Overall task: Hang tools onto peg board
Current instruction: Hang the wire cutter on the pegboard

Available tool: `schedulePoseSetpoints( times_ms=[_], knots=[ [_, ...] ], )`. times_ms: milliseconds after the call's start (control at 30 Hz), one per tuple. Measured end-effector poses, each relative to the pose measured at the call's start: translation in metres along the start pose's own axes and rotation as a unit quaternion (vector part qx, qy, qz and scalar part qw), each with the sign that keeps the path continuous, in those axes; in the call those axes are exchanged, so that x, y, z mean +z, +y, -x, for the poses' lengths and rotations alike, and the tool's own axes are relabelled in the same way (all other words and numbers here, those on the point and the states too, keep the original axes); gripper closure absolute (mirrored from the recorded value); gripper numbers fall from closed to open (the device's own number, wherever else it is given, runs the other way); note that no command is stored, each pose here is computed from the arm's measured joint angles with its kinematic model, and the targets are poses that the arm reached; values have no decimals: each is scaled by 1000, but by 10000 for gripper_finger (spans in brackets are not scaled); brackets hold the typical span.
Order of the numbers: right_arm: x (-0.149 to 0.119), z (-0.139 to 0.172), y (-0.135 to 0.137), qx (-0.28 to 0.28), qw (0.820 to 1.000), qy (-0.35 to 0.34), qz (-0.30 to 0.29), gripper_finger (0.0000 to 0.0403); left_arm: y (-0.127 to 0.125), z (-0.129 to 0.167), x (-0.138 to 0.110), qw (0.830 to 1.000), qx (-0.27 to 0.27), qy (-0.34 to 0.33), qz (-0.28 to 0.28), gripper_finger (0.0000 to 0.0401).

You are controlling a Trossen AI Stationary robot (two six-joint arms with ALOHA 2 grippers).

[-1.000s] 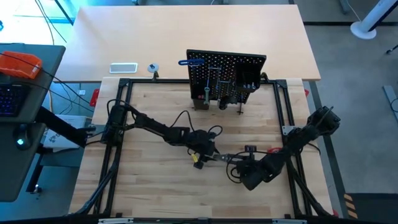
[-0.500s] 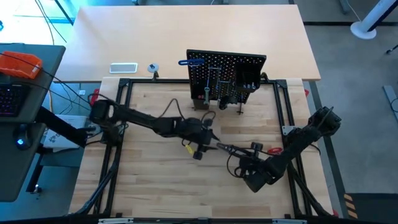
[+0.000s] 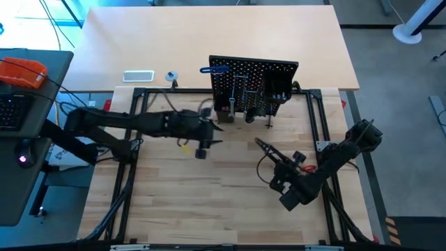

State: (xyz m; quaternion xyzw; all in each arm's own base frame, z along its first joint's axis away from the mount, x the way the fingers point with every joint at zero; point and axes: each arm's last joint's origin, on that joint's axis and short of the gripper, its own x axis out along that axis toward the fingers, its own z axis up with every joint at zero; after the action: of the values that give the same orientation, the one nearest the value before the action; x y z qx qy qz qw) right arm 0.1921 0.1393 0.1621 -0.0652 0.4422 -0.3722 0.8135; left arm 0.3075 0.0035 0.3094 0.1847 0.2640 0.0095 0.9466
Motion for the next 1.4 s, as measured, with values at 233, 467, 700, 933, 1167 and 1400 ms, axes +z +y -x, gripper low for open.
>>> schedulePoseSetpoints(
  times_ms=[233, 467, 700, 933, 1167, 1400],
  knots=[
    [5, -12, -11, -49, 997, -26, -53, 343, 4, 51, -12, 999, 42, -18, 15, 228],
    [2, -30, -21, -88, 990, -59, -96, 343, -4, 82, -45, 996, 55, -35, 54, 229],
    [1, -39, -27, -110, 978, -121, -127, 343, -16, 88, -81, 994, 58, -21, 85, 229],
    [1, -42, -27, -109, 976, -129, -137, 343, -27, 77, -105, 992, 52, -49, 107, 229],
    [-5, -34, -20, -80, 978, -138, -138, 343, -35, 60, -116, 974, 54, -179, 131, 229],
    [-8, -30, -33, -111, 971, -134, -165, 343, -41, 38, -120, 975, 14, -172, 141, 229]
  ],
)
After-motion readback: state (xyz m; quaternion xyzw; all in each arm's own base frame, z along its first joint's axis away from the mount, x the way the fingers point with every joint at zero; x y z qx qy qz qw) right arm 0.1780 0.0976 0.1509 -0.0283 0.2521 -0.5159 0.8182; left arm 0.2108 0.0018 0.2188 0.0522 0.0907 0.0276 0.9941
